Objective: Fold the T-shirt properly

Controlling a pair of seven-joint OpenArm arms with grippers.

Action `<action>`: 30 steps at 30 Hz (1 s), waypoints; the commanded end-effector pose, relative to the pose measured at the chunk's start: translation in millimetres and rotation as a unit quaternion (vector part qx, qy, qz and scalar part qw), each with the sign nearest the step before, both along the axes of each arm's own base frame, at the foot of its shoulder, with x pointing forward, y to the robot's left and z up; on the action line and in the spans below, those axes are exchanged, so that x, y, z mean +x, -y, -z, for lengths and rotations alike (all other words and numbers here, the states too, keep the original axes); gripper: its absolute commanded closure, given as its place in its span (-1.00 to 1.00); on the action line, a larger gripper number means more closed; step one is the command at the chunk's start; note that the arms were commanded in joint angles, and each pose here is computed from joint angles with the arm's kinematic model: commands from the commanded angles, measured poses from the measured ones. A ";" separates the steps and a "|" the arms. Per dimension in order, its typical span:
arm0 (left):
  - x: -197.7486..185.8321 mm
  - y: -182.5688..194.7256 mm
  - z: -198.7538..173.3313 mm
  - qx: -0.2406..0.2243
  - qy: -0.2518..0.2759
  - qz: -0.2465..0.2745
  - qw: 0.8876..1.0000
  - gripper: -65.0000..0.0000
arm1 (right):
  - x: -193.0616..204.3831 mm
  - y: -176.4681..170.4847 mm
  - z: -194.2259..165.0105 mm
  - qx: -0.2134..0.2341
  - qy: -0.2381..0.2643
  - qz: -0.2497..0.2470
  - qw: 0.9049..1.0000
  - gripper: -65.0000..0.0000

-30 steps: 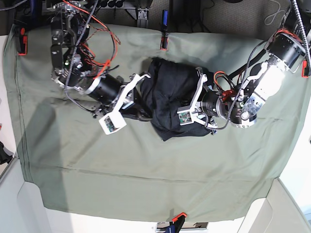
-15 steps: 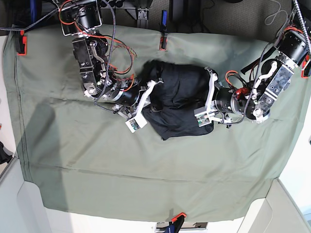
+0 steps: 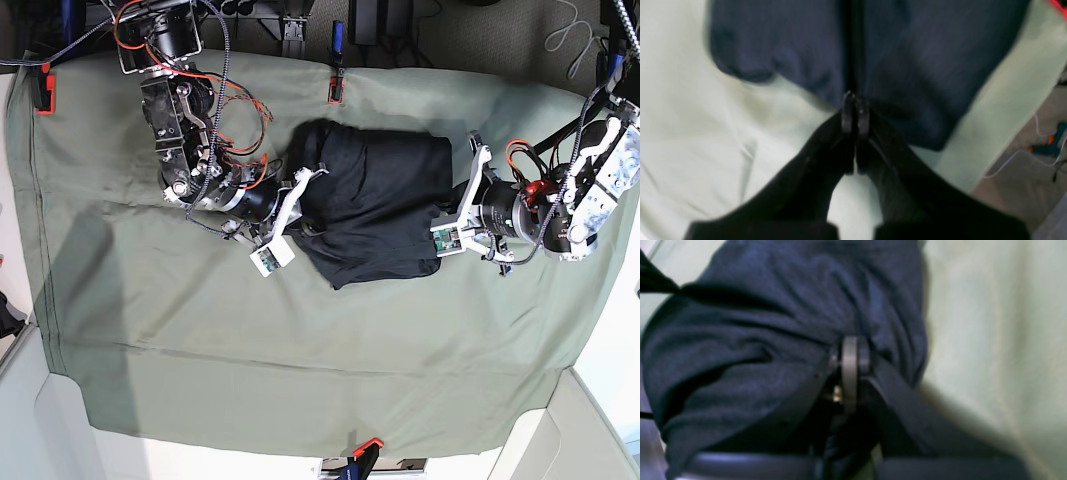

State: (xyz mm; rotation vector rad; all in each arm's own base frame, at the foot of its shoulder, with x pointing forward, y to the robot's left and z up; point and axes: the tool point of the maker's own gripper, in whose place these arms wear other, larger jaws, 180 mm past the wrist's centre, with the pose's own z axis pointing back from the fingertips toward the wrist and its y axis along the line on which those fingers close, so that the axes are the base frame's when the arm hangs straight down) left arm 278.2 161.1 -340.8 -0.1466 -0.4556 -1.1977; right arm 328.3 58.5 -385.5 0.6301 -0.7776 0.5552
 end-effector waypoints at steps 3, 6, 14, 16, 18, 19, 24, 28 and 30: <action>15.6 -1.7 -29.9 -0.009 0.041 -0.001 0.999 1.00 | 15.2 -5.2 -36.9 0.026 0.051 0.003 0.998 1.00; 22.7 -5.1 -44.9 -0.019 0.058 -0.011 0.998 1.00 | 18.2 -5.5 -61.3 0.025 0.082 -0.002 0.996 1.00; -4.0 -34.2 -41.5 -0.066 0.013 -0.095 0.993 1.00 | -6.3 12.8 -97.6 0.000 0.130 -0.010 0.992 1.00; -16.2 -48.4 -35.9 -0.068 -0.001 -0.123 0.990 1.00 | -19.5 23.8 -92.0 -0.005 0.120 -0.006 0.993 1.00; -32.6 -63.2 -29.5 -0.068 -0.020 -0.153 0.986 1.00 | -37.2 34.5 -85.6 -0.007 0.107 -0.007 0.994 1.00; -43.1 -70.7 -25.3 -0.066 -0.034 -0.168 0.983 1.00 | -47.3 39.8 -81.9 -0.008 0.099 -0.006 0.995 1.00; -103.5 -99.2 -2.5 -0.046 -0.100 -0.223 0.969 1.00 | -100.2 73.7 -54.6 -0.043 0.048 -0.008 0.998 1.00; -157.3 -105.5 9.2 -0.027 -0.154 -0.238 0.959 1.00 | -139.8 109.3 -40.0 -0.090 0.013 -0.008 0.996 1.00; -189.1 -104.1 15.9 -0.021 -0.186 -0.247 0.951 1.00 | -160.4 125.9 -36.1 -0.106 -0.008 -0.006 0.994 1.00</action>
